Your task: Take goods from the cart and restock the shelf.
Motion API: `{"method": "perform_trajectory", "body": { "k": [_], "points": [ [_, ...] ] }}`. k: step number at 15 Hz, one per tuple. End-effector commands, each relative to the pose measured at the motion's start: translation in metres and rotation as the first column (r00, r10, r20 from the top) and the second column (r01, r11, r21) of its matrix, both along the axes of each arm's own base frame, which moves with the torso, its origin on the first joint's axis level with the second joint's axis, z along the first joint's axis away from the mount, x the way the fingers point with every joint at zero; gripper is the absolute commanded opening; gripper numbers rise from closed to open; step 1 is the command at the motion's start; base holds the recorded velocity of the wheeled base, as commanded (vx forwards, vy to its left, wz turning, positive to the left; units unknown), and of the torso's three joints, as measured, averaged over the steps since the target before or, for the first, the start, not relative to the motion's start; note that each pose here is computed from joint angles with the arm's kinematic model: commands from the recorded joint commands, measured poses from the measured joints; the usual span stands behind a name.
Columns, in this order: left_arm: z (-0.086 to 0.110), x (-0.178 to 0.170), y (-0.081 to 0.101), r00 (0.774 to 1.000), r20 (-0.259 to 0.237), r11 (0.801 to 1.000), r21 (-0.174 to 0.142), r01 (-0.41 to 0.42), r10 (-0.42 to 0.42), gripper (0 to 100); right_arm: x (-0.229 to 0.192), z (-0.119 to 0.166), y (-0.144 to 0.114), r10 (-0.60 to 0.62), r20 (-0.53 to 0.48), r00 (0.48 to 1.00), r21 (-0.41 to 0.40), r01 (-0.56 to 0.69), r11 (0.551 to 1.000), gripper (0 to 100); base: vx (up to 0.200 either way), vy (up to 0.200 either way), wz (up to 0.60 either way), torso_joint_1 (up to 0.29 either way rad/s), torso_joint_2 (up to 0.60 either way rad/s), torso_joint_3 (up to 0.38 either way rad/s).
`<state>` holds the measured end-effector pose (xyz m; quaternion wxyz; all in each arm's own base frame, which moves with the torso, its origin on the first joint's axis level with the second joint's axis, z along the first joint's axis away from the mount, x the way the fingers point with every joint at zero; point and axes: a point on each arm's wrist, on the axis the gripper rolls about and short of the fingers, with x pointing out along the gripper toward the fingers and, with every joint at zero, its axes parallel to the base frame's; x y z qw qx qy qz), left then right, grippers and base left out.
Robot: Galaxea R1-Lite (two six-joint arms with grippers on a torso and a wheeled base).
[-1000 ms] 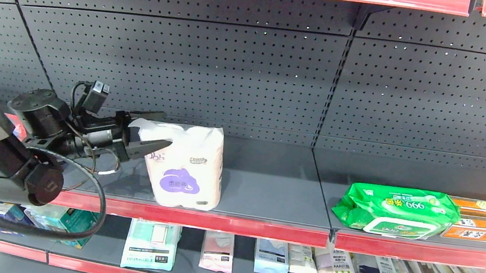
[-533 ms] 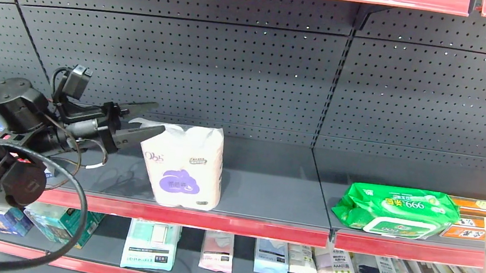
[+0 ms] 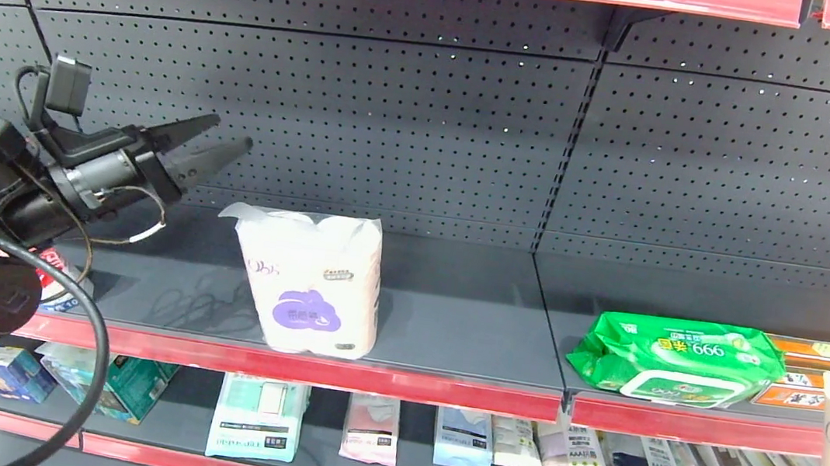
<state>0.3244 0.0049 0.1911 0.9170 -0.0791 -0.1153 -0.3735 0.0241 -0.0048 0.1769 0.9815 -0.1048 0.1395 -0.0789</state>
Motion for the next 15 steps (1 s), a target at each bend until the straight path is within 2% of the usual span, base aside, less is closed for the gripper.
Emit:
{"method": "perform_trajectory", "body": {
  "k": [1, 3, 4, 5, 6, 7, 8, 9, 10, 11, 12, 13, 14, 15],
  "points": [
    [0.008, 0.0, 0.004, 0.998, 0.026, 0.998, -0.02, -0.065, 0.065, 100, -0.001, -0.002, 0.0, 0.001, 0.002, 1.0, 0.0, -0.001, 1.0, 0, 0.0, 0.0, 0.0, 0.0, 0.0, 0.0],
    [0.008, 0.001, 0.007, 0.983, 0.031, 0.982, -0.052, -0.181, 0.183, 100, -0.003, -0.005, 0.001, 0.001, 0.002, 1.0, -0.002, -0.001, 1.0, 0, 0.0, 0.0, 0.0, 0.0, 0.0, 0.0],
    [0.006, 0.003, 0.01, 0.966, 0.03, 0.966, -0.048, -0.256, 0.257, 100, -0.003, -0.005, 0.001, 0.001, 0.005, 1.0, -0.001, -0.001, 1.0, 0, 0.0, 0.0, 0.0, 0.0, 0.0, 0.0],
    [0.005, 0.005, 0.013, 0.939, 0.023, 0.939, -0.04, -0.341, 0.342, 100, -0.004, -0.004, 0.001, 0.002, 0.012, 1.0, 0.0, -0.002, 1.0, 0, 0.0, 0.0, 0.0, 0.0, 0.0, 0.0],
    [0.005, 0.008, 0.016, 0.888, -0.001, 0.886, -0.059, -0.46, 0.461, 100, -0.005, -0.005, 0.001, 0.0, 0.015, 1.0, 0.0, 0.0, 1.0, 0, 0.0, 0.0, 0.0, 0.0, 0.0, 0.0],
    [0.006, 0.01, 0.018, 0.849, -0.024, 0.846, -0.073, -0.529, 0.528, 100, -0.006, -0.006, 0.001, 0.001, 0.018, 1.0, 0.0, -0.001, 1.0, 0, 0.0, 0.0, 0.0, 0.0, 0.0, 0.0],
    [0.011, 0.004, 0.019, 0.809, -0.039, 0.806, -0.067, -0.588, 0.587, 100, -0.007, -0.006, 0.002, 0.001, 0.02, 1.0, -0.001, -0.001, 1.0, 0, 0.0, 0.0, 0.0, 0.0, 0.0, 0.0],
    [0.013, 0.001, 0.019, 0.792, -0.06, 0.791, -0.046, -0.61, 0.608, 100, -0.007, -0.006, 0.002, 0.001, 0.023, 1.0, 0.0, -0.001, 1.0, 0, 0.0, 0.0, 0.0, 0.0, 0.0, 0.0],
    [0.029, -0.018, 0.019, 0.734, -0.105, 0.74, 0.021, -0.673, 0.671, 100, -0.008, -0.005, 0.002, 0.004, 0.032, 0.999, -0.001, -0.004, 1.0, 0, 0.0, 0.0, 0.0, 0.0, 0.0, 0.0],
    [0.04, -0.036, 0.016, 0.716, -0.167, 0.732, 0.072, -0.677, 0.678, 100, -0.01, -0.005, 0.002, 0.005, 0.04, 0.999, -0.001, -0.005, 1.0, 0, 0.0, 0.0, 0.0, 0.0, 0.0, 0.0],
    [0.053, -0.058, 0.012, 0.708, -0.215, 0.738, 0.119, -0.664, 0.672, 100, -0.01, -0.005, 0.003, 0.014, 0.043, 0.999, 0.0, -0.014, 1.0, 0, 0.0, 0.0, 0.0, 0.0, 0.0, 0.0],
    [0.06, -0.076, 0.008, 0.707, -0.241, 0.745, 0.152, -0.649, 0.665, 100, -0.01, -0.005, 0.003, 0.022, 0.045, 0.999, 0.001, -0.022, 1.0, 0, 0.0, 0.0, 0.0, 0.0, 0.0, 0.0],
    [0.066, -0.093, 0.006, 0.705, -0.258, 0.749, 0.175, -0.639, 0.661, 100, -0.01, -0.005, 0.003, 0.023, 0.045, 0.999, 0.003, -0.023, 1.0, 0, 0.0, 0.0, 0.0, 0.0, 0.0, 0.0],
    [0.068, -0.106, 0.006, 0.708, -0.266, 0.755, 0.183, -0.63, 0.655, 100, -0.01, -0.005, 0.003, 0.023, 0.046, 0.999, 0.008, -0.023, 1.0, 0, 0.0, 0.0, 0.0, 0.0, 0.0, 0.0]
  ]
}}
